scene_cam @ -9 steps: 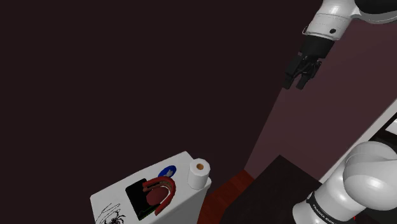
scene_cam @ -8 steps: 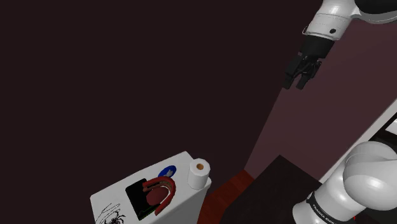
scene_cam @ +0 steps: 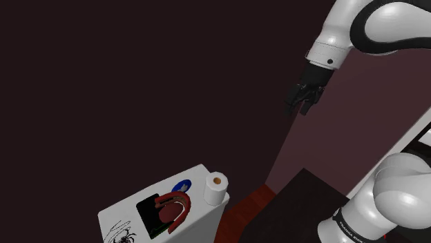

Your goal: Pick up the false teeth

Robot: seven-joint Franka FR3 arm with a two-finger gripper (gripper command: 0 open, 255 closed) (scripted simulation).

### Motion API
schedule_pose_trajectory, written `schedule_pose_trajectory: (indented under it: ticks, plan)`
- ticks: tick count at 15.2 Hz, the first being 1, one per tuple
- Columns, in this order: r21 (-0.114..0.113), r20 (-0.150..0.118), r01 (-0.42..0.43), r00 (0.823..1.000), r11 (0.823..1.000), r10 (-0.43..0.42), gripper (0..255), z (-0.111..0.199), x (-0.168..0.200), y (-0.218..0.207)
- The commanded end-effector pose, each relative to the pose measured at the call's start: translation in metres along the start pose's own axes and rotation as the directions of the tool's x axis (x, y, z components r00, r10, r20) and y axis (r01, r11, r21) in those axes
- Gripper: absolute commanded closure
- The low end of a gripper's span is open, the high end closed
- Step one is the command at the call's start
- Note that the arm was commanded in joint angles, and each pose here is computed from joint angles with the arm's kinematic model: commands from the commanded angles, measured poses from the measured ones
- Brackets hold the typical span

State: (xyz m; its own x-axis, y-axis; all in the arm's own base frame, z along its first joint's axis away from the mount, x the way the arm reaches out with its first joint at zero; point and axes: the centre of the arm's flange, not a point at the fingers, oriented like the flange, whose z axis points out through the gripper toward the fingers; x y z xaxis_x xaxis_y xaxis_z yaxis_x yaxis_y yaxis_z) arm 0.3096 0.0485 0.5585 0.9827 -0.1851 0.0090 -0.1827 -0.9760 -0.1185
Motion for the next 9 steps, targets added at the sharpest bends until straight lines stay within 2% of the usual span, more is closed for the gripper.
schedule_pose_trajectory:
  ticks: [1,9]
  plan:
    - [-0.003,-0.009,-0.002,1.0,1.0,0.002,0,0.023,0.002,-0.016]
    - [-0.019,-0.035,-0.005,0.999,1.0,0.005,0,0.112,0.016,-0.074]
